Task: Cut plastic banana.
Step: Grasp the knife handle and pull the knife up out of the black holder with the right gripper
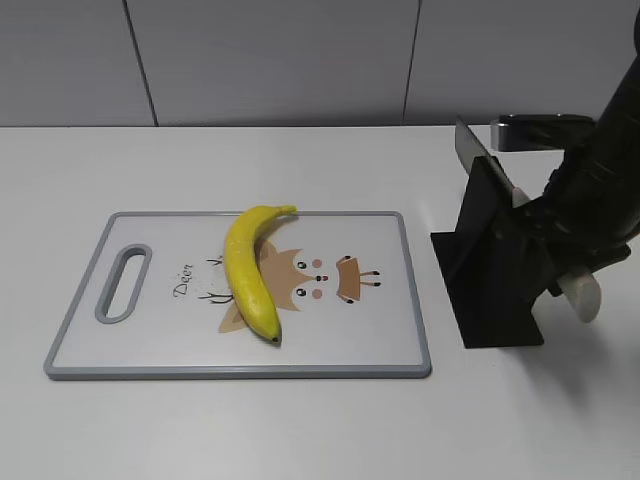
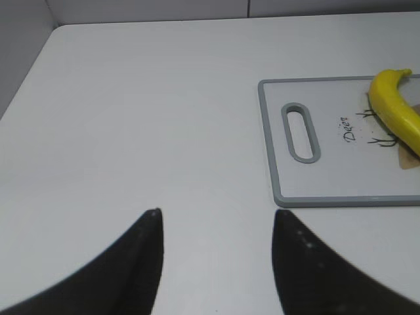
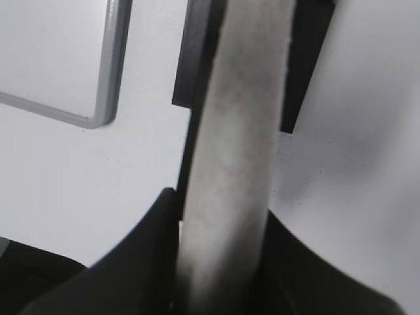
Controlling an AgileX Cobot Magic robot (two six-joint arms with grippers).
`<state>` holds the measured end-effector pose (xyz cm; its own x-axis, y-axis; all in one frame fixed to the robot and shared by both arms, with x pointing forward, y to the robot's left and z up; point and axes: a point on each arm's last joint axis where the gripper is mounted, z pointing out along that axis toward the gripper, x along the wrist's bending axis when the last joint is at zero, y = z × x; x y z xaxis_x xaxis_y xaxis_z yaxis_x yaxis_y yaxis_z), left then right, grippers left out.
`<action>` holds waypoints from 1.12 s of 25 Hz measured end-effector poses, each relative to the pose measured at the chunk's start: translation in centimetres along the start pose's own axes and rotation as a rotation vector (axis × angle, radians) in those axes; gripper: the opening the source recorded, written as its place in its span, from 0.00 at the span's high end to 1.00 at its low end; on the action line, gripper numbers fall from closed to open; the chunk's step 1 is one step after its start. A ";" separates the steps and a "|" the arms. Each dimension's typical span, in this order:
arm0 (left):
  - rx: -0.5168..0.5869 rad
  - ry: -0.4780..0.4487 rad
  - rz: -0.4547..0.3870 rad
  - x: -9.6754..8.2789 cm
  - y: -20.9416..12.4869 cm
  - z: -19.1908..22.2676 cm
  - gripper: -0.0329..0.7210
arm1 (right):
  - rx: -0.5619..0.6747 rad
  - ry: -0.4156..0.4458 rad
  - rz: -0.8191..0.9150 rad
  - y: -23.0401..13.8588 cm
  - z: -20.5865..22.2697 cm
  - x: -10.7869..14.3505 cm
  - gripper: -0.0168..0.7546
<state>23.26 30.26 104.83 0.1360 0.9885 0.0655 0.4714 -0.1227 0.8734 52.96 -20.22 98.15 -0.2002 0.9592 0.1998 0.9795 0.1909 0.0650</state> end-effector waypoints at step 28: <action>0.042 -0.010 0.047 0.0 1.2 0.7 0.28 | -0.402 -0.009 -0.492 -1.9 -10.9 2.5 0.74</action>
<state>24.41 30.09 105.51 0.1671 0.9807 0.1012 0.5002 -0.1728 0.8485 50.35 -20.47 109.21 -0.6229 0.7811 0.0445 0.6867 0.5186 0.5095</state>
